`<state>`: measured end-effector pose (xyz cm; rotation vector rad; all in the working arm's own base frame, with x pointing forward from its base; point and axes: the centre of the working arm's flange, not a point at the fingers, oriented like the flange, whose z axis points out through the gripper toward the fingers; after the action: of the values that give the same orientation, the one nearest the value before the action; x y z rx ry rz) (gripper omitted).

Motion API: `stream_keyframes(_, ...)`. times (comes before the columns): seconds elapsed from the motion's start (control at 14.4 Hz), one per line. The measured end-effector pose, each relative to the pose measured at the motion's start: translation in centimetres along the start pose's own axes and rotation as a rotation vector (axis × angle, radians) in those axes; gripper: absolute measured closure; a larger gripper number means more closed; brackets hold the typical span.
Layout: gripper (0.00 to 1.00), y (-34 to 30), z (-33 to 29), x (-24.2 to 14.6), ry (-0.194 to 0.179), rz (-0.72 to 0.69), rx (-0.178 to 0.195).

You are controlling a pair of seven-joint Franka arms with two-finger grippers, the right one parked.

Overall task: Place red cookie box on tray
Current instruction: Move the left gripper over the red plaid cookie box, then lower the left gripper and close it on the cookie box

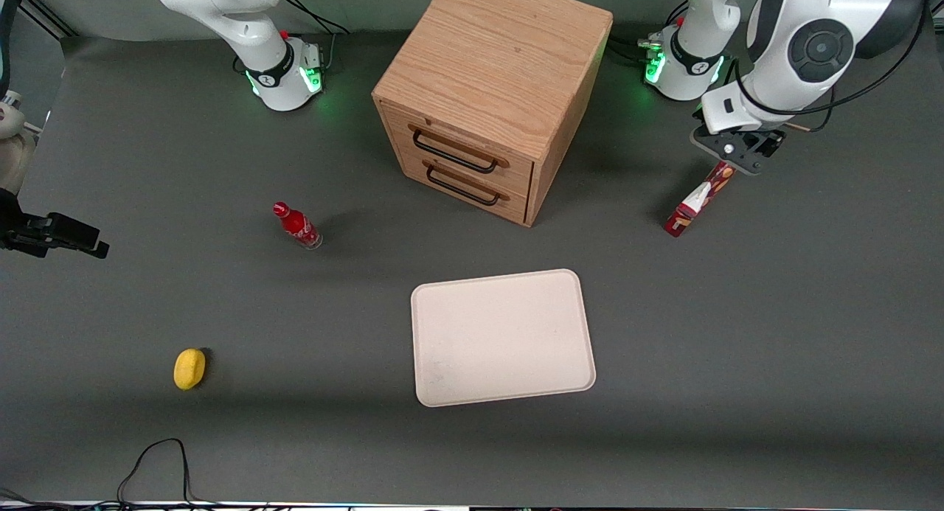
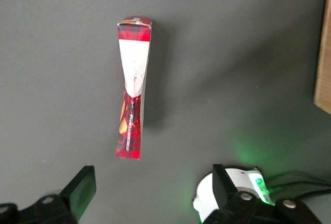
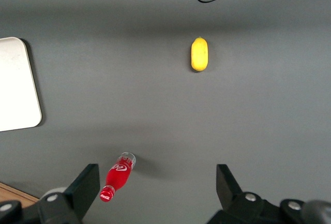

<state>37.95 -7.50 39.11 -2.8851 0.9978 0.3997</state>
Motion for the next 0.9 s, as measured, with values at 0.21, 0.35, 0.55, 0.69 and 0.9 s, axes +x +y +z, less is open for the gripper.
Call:
stream_keyframes(0.21, 0.00, -0.8, 2.6, 0.2, 0.098, 0.056, 0.051)
stream_keyframes(0.35, 0.00, -1.2, 4.3, 0.4, 0.152, 0.068, 0.081)
stream_keyframes(0.55, 0.00, -1.0, 8.0, 0.5, 0.189, 0.080, 0.092)
stream_keyframes(0.69, 0.00, -0.7, 10.3, 0.4, 0.198, 0.084, 0.089)
stream_keyframes(0.9, 0.00, -0.8, 11.6, 0.9, 0.199, 0.089, 0.078)
